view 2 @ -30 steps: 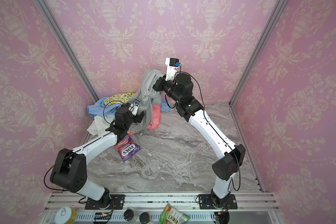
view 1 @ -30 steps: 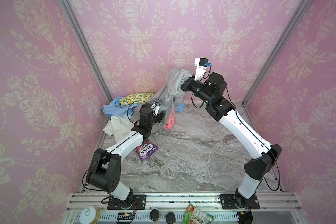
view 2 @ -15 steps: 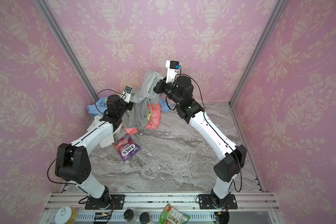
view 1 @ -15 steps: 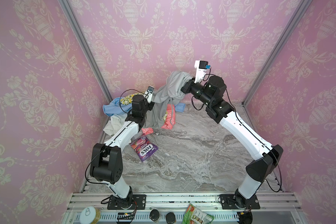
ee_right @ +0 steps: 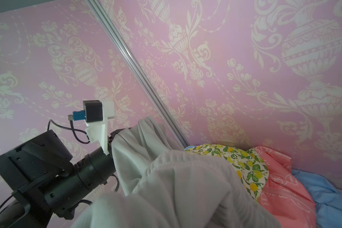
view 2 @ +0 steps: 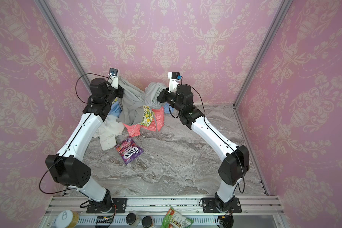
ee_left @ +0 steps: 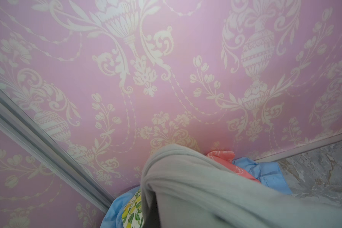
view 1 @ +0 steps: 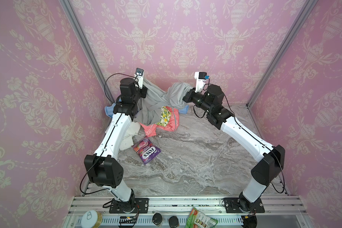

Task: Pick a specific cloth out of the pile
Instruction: 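Carry the sweatpants with both grippers away from the pile toward the open table, then lower the sweatpants onto the open table with both grippers, then open the left gripper and withdraw it while the right gripper releases the sweatpants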

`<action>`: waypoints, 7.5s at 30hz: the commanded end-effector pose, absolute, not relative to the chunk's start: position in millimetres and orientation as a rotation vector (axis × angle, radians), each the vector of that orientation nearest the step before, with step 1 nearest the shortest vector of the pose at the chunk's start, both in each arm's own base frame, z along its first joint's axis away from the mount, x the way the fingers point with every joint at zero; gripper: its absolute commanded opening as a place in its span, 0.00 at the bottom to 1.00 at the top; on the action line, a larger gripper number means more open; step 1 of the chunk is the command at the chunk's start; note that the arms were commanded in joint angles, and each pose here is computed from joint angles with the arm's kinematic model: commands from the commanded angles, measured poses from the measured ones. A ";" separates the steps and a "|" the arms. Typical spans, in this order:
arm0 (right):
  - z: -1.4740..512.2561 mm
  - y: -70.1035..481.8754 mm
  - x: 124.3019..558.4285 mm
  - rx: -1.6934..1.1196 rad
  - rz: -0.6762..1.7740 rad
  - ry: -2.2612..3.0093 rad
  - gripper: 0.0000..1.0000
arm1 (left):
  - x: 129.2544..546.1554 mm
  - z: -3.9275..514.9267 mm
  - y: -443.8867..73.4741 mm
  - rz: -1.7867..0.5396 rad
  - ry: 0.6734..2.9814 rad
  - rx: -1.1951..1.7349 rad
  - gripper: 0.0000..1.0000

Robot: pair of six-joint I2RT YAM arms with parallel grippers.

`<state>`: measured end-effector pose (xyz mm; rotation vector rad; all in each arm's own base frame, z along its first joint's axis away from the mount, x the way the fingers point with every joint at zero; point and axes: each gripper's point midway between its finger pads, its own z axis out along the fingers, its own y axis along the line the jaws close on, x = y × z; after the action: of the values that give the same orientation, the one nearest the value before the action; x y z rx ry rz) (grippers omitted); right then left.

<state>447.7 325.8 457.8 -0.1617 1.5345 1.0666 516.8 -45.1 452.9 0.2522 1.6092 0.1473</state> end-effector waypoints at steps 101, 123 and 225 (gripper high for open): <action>108.4 3.3 372.8 0.528 0.272 2.357 0.12 | 395.1 111.9 -523.1 -0.847 2.241 0.802 0.64; 166.7 3.2 385.0 0.442 0.266 2.302 0.27 | 345.6 116.6 -465.5 -0.976 2.333 0.942 0.96; 219.2 -21.1 484.3 0.363 0.120 2.315 1.00 | 334.6 229.7 -144.2 -0.451 2.047 0.009 0.99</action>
<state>502.8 -31.7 229.6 0.3986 2.2318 0.0652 348.1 -167.5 250.8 0.0220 1.9753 -0.5819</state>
